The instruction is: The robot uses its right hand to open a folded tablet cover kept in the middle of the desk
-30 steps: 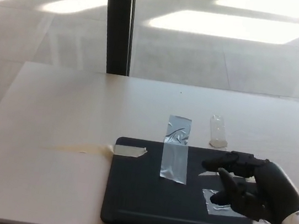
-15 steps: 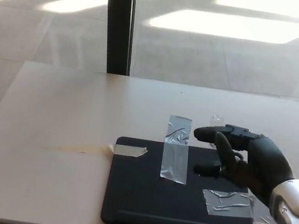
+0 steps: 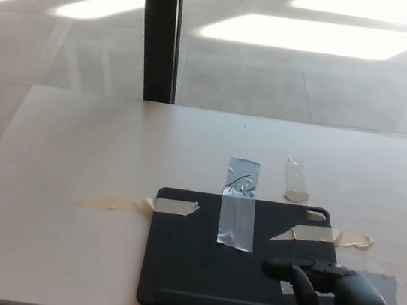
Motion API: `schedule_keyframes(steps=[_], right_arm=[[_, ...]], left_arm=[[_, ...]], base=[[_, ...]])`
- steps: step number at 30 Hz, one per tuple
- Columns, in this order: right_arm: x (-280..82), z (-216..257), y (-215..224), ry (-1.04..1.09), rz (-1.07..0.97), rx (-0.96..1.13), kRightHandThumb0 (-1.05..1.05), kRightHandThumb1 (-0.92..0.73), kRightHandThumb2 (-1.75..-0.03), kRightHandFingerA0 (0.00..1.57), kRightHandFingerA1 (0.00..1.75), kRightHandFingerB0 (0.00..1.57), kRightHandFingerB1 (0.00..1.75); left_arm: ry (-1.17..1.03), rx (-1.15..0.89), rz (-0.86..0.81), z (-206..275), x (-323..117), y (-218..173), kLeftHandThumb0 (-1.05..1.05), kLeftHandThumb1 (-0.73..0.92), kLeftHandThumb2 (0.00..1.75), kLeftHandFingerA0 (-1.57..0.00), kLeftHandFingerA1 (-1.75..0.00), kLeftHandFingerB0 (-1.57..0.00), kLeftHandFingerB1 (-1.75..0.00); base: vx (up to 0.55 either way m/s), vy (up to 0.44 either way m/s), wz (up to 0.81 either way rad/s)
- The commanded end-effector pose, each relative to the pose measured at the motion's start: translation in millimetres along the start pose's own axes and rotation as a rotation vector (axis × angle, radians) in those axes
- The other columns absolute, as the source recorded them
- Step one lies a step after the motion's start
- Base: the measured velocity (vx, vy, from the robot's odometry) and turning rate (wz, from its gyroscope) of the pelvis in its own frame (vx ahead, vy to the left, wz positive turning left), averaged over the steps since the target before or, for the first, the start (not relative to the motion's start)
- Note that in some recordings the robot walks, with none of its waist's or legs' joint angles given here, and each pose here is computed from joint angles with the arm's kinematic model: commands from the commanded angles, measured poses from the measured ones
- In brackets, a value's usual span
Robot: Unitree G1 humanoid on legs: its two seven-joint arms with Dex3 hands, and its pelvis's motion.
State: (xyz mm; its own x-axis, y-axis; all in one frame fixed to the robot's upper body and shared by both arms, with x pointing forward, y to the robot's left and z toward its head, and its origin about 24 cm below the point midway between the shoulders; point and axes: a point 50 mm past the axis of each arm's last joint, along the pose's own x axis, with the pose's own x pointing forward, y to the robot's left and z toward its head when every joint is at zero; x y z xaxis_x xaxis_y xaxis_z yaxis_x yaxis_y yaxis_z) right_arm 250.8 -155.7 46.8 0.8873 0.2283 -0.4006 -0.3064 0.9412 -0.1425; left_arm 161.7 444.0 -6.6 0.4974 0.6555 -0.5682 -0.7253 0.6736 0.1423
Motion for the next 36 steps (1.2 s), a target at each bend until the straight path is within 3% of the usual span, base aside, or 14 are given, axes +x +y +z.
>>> schedule_keyframes(steps=[1,8,20,21,22,24,25,28,29,33,36], right_arm=[[-15.7,-19.3,-7.6,0.046,-0.004,0.004,-0.77,-0.92,-0.71,0.77,0.56,0.66,0.49],[-37.9,-35.2,-8.7,0.059,-0.029,-0.039,-0.78,-0.92,-0.7,0.76,0.53,0.68,0.49],[-74.4,-60.3,2.4,0.191,-0.094,0.179,-0.81,-0.92,-0.71,0.78,0.54,0.65,0.5],[-75.0,-60.0,2.1,0.205,-0.089,0.2,-0.8,-0.74,-1.12,0.75,0.64,0.62,0.61],[-76.3,-59.6,1.4,0.235,-0.081,0.236,-0.85,-0.92,-0.72,0.8,0.55,0.66,0.49],[-77.3,-59.5,0.4,0.259,-0.075,0.27,-0.84,-0.92,-0.73,0.78,0.55,0.64,0.49],[-79.1,-60.8,0.6,0.28,-0.07,0.311,-0.8,-0.74,-1.13,0.73,0.63,0.62,0.61],[-80.6,-62.0,0.8,0.294,-0.074,0.331,-0.8,-0.74,-1.13,0.73,0.63,0.62,0.61],[-82.3,-61.8,-0.7,0.289,-0.067,0.386,-0.83,-0.92,-0.7,0.77,0.54,0.63,0.49],[-82.5,-45.2,-15.6,0.225,-0.112,0.394,-0.83,-0.92,-0.69,0.81,0.5,0.67,0.46],[-88.8,13.3,-83.9,-0.053,-0.335,0.366,-0.83,-0.92,-0.72,0.84,0.49,0.63,0.42]], left_arm=[[0.01,-0.024,0.017,3.0,-0.5,5.3,-0.84,0.9,0.66,-0.74,-0.75,-0.57,-0.66],[0.015,-0.018,0.012,-0.5,-0.7,5.6,-0.83,0.91,0.66,-0.73,-0.73,-0.55,-0.63],[0.009,-0.014,0.015,1.6,-1.5,10.2,-0.83,0.92,0.66,-0.71,-0.73,-0.55,-0.63],[0.008,-0.016,0.016,2.0,-1.4,10.2,-0.83,0.91,0.67,-0.7,-0.72,-0.54,-0.63],[0.008,-0.02,0.018,2.2,-1.4,10.1,-0.83,0.91,0.67,-0.69,-0.72,-0.54,-0.63],[0.009,-0.026,0.018,2.9,-1.1,8.8,-0.84,0.91,0.66,-0.7,-0.73,-0.55,-0.64],[0.012,-0.021,0.021,2.2,-1.1,9.0,-0.83,0.9,0.66,-0.71,-0.73,-0.56,-0.64],[0.014,-0.016,0.023,0.6,-1.3,9.6,-0.83,0.9,0.66,-0.71,-0.73,-0.56,-0.64],[0.017,-0.01,0.022,-2.8,-1.8,11.0,-0.84,0.91,0.66,-0.71,-0.73,-0.56,-0.64],[0.021,-0.004,0.026,-5.8,-2.5,14.0,-0.83,0.92,0.66,-0.73,-0.73,-0.55,-0.63],[0.032,0.012,0.039,-8.8,-3.4,17.9,-0.82,0.91,0.66,-0.76,-0.74,-0.56,-0.64]], base=[[0.0,0.0,0.0],[0.01,-0.002,0.02],[0.0,-0.001,-0.01],[0.0,0.0,0.0],[0.0,0.0,0.0],[0.0,0.0,0.0],[0.0,0.0,0.0],[0.0,0.0,0.0],[0.0,0.0,0.0],[0.0,0.0,0.0],[0.0,0.0,0.0]])
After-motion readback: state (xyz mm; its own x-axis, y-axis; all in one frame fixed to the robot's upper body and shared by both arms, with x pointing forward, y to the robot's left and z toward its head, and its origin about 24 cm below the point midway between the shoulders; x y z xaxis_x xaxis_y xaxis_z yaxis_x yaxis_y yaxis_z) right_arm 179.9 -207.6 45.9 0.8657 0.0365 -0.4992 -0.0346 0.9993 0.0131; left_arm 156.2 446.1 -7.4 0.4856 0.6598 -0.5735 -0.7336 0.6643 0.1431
